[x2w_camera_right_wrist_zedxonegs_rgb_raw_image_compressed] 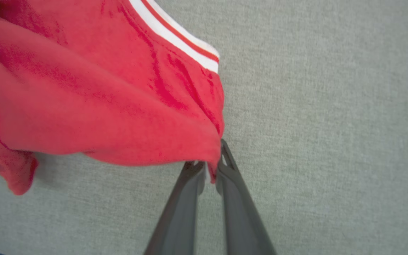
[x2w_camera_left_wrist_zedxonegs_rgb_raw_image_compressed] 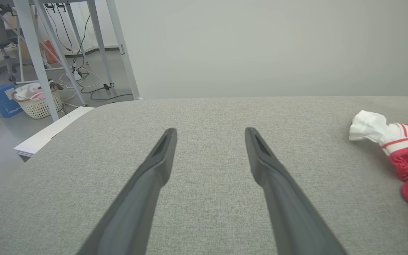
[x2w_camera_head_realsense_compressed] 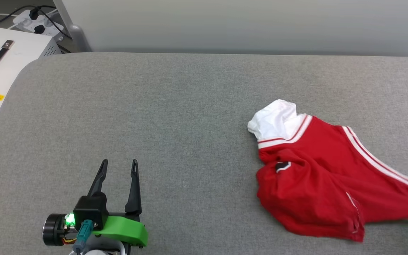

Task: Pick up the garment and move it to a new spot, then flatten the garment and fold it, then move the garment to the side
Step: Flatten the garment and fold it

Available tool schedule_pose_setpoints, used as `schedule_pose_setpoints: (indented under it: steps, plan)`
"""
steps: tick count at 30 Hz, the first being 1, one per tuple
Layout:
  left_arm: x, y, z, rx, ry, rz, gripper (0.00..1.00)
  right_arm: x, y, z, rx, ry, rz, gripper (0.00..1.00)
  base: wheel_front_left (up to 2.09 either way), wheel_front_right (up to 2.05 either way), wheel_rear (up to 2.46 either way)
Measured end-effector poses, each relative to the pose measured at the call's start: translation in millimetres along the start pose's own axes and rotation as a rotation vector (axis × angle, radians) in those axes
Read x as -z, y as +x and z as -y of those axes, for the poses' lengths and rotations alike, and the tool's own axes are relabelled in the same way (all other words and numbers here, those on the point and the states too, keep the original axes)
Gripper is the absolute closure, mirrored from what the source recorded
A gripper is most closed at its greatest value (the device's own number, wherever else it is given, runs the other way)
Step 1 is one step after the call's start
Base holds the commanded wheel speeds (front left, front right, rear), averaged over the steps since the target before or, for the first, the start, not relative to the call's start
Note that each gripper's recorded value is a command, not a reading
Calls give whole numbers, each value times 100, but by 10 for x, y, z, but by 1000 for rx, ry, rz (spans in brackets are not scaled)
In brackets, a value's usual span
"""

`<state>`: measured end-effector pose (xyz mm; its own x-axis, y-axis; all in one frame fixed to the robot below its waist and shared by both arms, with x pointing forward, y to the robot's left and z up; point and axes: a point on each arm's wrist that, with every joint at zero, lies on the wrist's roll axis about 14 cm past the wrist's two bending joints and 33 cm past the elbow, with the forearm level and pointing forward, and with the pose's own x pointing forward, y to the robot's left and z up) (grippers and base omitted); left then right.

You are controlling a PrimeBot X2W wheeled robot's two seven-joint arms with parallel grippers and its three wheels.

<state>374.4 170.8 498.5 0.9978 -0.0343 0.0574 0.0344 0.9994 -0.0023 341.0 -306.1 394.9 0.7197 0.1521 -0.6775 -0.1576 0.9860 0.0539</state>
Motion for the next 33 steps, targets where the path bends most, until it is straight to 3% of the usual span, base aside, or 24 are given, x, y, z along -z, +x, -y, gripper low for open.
schedule_pose_setpoints:
  steps: [3, 7, 8, 9, 23, 27, 33]
  plan:
    - [8, 1, -1, 0, 0, -2, 0, 331, -60, 71, 36, 62, -72, 100, 0, 0, 0]
    - [22, -2, 2, 1, -1, -7, 0, 511, -80, 79, 60, 122, -96, 100, 0, 0, 0]
    - [23, -5, 2, 1, 0, -7, 0, 496, -77, 79, 63, 124, -87, 75, 0, 0, 0]
    - [24, -8, 2, 1, 0, -8, 0, 452, -72, 86, 68, 126, -62, 0, 0, 0, 0]
    - [-63, -37, -19, -2, 18, 18, 0, -835, -488, 373, 200, -47, 462, 0, 0, 0, 0]
    - [-71, -39, -32, -6, 19, 20, 0, -1279, -668, 240, 207, -115, 599, 0, 0, 0, 0]
    - [-33, -26, -46, -11, 20, 9, 0, -1889, -756, -268, 116, -197, 742, 0, 0, 0, 0]
